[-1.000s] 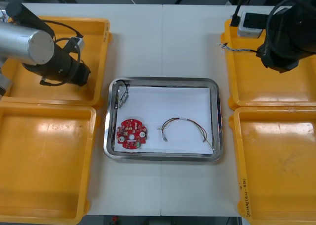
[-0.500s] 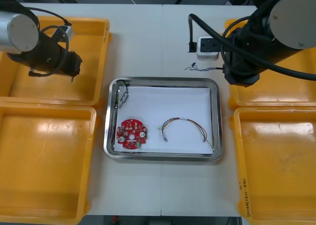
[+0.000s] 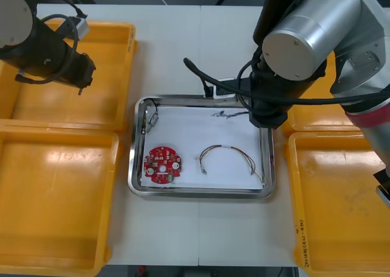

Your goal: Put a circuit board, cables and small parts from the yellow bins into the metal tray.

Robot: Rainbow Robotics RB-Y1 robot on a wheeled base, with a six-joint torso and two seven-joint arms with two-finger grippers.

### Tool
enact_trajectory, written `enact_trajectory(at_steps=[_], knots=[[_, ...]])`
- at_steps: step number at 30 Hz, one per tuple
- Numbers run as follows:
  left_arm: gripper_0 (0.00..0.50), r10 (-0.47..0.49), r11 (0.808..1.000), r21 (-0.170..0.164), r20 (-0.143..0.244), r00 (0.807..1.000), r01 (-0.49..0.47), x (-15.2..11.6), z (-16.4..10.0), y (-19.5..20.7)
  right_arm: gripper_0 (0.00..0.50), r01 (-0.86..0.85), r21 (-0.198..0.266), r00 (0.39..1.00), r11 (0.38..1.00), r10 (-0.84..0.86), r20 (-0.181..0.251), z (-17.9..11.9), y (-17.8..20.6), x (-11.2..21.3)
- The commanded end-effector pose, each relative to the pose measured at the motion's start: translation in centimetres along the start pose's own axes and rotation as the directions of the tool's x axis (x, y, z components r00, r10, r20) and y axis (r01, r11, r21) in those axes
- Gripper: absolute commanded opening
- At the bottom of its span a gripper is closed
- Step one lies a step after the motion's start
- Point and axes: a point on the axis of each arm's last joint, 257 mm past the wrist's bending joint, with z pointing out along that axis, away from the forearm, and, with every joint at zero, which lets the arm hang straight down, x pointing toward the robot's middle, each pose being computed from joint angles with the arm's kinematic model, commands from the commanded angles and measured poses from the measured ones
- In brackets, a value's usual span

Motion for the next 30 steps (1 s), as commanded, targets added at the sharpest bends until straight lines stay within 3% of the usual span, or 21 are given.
enact_trajectory(at_steps=[1, 8, 17, 25, 30], knots=[[0.001, -0.069, 0.996, -0.054, 0.076, 0.995, 0.073, -2.2, -4.3, 0.9, 0.0, -0.025, -0.009, 1.0, 1.0, 0.025, -0.011, 0.0, -0.6, -1.5], [0.0, -0.072, 0.996, -0.056, 0.087, 0.994, 0.077, -1.2, -5.4, 0.2, 0.0, -0.057, -0.016, 0.998, 0.998, 0.057, 0.013, 1.5, -1.2, -2.7], [0.0, -0.083, 0.993, -0.076, 0.085, 0.993, 0.089, -0.5, -6.6, -0.5, 0.0, -0.008, 0.066, 1.0, 0.998, 0.009, -0.016, 3.4, -1.8, -3.8], [0.0, -0.101, 0.991, -0.073, 0.096, 0.99, 0.109, -0.6, -6.8, -1.2, 0.0, -0.03, 0.042, 0.999, 0.999, 0.029, 0.013, 5.3, -1.6, -4.9], [0.0, -0.11, 0.991, -0.067, 0.102, 0.989, 0.117, -0.7, -7.0, -1.5, 0.0, -0.022, 0.057, 1.0, 0.998, 0.021, 0.017, 6.2, -1.7, -5.3]])
